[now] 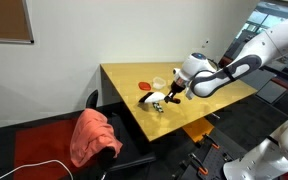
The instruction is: Use the broom to sweep the sweets on the table to the right
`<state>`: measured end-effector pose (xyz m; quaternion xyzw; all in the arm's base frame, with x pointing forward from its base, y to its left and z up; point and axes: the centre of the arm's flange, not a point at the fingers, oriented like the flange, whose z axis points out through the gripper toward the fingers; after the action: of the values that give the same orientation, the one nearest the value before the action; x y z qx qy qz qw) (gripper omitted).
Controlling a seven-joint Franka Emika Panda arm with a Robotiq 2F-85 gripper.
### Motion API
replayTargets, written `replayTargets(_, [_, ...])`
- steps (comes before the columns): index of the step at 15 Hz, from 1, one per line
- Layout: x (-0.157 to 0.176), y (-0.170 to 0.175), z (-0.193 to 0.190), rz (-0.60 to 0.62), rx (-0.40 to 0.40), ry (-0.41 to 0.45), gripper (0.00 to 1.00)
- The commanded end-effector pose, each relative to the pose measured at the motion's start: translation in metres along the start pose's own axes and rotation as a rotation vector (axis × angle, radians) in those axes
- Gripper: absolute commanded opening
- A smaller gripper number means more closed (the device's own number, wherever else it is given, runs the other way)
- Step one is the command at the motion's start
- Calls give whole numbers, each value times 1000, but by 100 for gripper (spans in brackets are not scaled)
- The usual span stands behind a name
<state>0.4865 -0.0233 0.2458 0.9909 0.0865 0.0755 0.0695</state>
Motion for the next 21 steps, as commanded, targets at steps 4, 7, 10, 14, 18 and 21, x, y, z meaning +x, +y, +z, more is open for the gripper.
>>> replayTargets(4, [5,-2,-3,-161,43,-23,37])
replayTargets(7, [5,-1,-3,-169,43,-23,37])
replayTargets(10, [7,12,-5,-224,79,-29,12])
replayTargets(14, [7,38,-12,-416,145,-15,12])
replayTargets(18, [10,67,-16,-611,178,-69,12])
replayTargets(21, [12,93,-20,-707,206,-107,12])
